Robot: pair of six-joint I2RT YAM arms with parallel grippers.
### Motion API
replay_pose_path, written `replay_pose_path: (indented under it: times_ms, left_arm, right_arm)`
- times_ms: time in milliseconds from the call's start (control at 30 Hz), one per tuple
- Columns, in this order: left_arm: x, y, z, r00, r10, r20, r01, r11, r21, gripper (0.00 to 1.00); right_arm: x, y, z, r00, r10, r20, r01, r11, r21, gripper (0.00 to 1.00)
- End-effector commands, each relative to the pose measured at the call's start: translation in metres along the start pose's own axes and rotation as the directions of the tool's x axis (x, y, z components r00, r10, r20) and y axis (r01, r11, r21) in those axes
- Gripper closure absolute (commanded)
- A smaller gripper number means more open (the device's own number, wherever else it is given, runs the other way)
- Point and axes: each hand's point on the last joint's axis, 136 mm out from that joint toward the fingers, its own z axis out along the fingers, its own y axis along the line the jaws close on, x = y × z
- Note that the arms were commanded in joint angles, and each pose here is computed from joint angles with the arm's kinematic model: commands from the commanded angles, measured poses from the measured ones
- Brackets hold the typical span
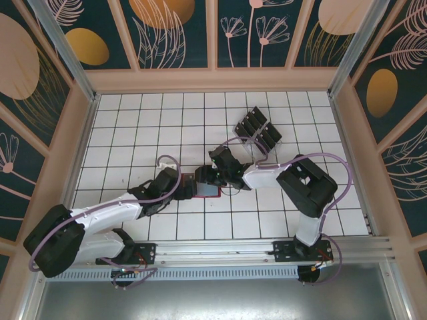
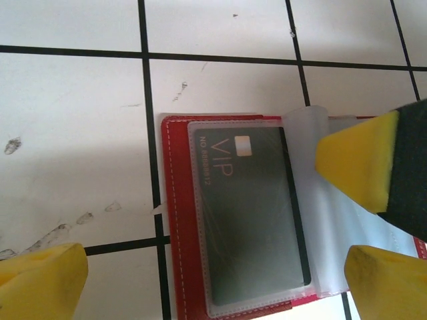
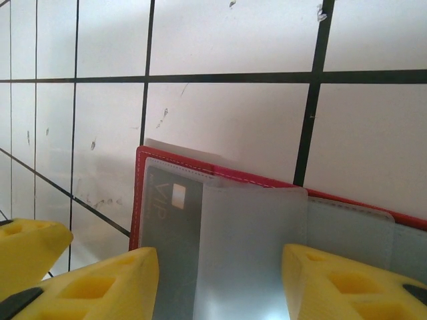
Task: Put the credit cards into the card holder
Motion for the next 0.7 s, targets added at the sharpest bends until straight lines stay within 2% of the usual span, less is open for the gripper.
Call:
replay_pose_path:
  times_ms: [0,367,667]
  left_arm:
    - [0.001,-0.006,0.002,1.0,-0.007,0.008,0.007,1.0,0.02,0.02]
    - [0.002,-0.018,0.011,0.996,0.091,0.007,-0.091,0.996,-0.015,0.02]
    - [-0.001,-0.026,0.019,0.994,0.109,0.012,-0.109,0.994,-0.027,0.02]
  right_arm:
    - [0.001,-0.001,0.005,1.0,0.031,-0.007,-0.031,0.999,-0.008,0.48]
    - [0.003,-0.001,0.002,0.999,0.05,-0.003,-0.05,0.999,-0.021,0.48]
    - [0.005,-0.002,0.001,0.998,0.061,-0.005,-0.061,0.998,-0.031,0.48]
